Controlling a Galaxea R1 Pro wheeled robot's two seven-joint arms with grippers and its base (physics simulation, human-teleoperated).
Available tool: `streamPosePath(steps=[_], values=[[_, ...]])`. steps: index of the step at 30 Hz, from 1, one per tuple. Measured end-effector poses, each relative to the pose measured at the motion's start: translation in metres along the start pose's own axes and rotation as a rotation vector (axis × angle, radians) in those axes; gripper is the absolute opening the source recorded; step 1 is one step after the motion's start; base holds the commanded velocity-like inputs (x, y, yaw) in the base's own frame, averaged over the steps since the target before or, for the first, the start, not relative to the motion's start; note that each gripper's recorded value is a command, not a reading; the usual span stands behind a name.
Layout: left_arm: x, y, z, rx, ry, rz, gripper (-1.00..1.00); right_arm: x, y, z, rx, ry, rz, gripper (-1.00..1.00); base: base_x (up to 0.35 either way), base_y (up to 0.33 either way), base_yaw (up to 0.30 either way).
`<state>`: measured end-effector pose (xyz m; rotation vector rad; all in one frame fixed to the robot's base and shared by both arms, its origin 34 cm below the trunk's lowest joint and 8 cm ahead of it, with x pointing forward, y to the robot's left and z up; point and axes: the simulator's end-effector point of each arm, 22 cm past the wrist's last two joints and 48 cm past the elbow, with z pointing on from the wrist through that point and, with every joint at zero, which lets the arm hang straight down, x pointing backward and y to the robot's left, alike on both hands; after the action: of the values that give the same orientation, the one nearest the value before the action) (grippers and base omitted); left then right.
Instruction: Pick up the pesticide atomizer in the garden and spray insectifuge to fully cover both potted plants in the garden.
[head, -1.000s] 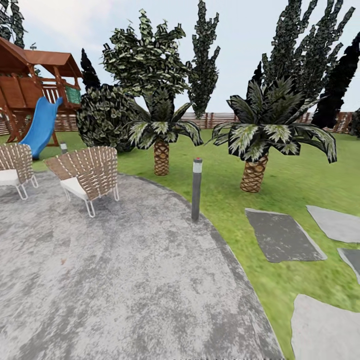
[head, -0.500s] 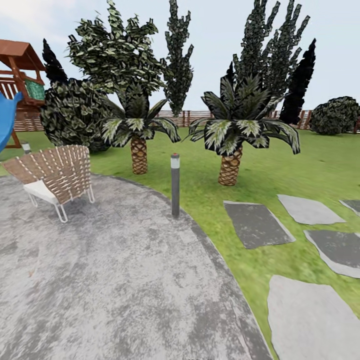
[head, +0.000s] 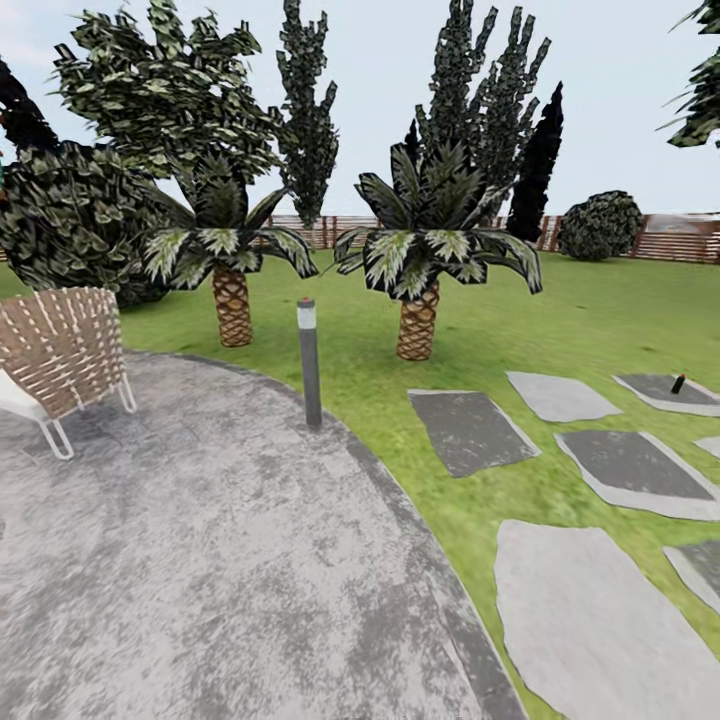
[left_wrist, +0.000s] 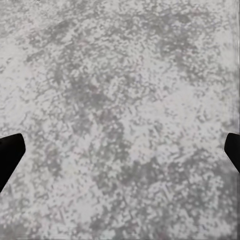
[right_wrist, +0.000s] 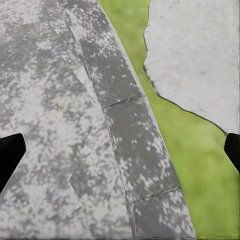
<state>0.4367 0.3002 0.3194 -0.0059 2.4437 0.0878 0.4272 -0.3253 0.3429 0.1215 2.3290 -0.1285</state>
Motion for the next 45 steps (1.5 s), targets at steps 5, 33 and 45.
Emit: streamPosePath(steps=[5, 33, 45], values=[[0.011, -0.001, 0.007, 0.000, 0.004, 0.000, 1.00, 0.011, 0.000, 0.006, 0.000, 0.004, -0.001, 1.00, 0.000, 0.000, -0.277], [0.052, 0.000, 0.032, -0.003, 0.025, 0.004, 1.00, 0.056, 0.000, 0.027, 0.002, 0.026, -0.003, 1.00, 0.055, 0.000, -0.276], [0.056, 0.001, 0.033, -0.004, 0.034, 0.006, 1.00, 0.059, 0.000, 0.027, 0.003, 0.034, -0.002, 1.00, 0.335, 0.000, -0.280]])
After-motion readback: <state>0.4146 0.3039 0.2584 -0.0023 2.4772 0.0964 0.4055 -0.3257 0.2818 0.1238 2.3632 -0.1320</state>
